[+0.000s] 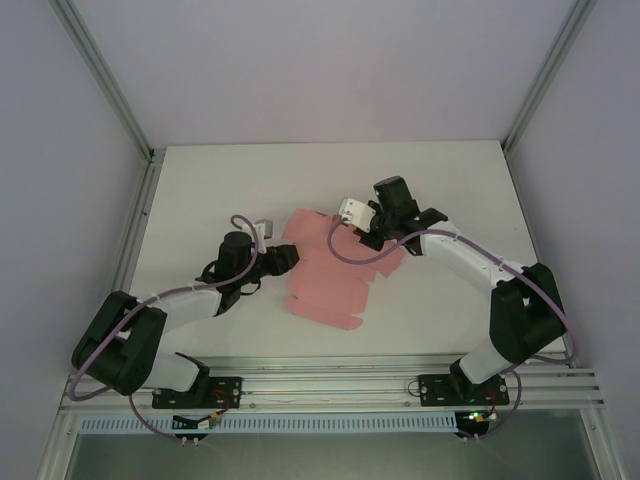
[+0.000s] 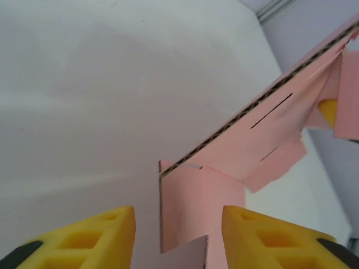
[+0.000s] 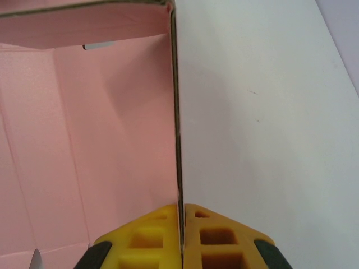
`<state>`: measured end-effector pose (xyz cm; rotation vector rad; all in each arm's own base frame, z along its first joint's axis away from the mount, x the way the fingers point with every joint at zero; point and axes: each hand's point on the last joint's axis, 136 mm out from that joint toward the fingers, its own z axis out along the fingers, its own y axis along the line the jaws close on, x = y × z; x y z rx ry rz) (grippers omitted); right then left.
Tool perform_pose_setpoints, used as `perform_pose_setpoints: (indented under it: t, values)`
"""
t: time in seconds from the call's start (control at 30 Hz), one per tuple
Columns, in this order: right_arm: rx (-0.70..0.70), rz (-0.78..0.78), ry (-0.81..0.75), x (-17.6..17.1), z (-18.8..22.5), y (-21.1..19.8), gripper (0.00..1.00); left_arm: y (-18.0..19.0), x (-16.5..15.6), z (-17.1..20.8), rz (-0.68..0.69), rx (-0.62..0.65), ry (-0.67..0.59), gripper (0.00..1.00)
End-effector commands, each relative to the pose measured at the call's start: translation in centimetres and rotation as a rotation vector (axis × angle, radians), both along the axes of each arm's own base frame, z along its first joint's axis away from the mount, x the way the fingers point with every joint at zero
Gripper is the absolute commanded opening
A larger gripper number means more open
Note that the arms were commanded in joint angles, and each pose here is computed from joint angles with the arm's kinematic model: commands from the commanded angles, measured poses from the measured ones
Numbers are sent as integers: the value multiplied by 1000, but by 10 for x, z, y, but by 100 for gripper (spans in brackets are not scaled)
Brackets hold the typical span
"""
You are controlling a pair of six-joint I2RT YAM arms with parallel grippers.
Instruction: Assemble paper box
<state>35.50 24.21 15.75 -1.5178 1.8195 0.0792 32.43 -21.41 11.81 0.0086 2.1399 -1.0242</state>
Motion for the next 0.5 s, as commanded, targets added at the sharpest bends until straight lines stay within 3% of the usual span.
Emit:
perform_pose_setpoints:
  t: [0.0, 0.17, 0.47]
  values:
    - [25, -2, 18, -2, 3, 4, 0, -12, 3, 18, -60, -93, -34, 36]
    - [17, -27, 21, 2, 1, 2, 0, -11, 2, 19, -64, -62, -45, 3]
    - [21, -69, 109, 1, -3, 4, 0, -11, -10, 17, -81, 206, -126, 0]
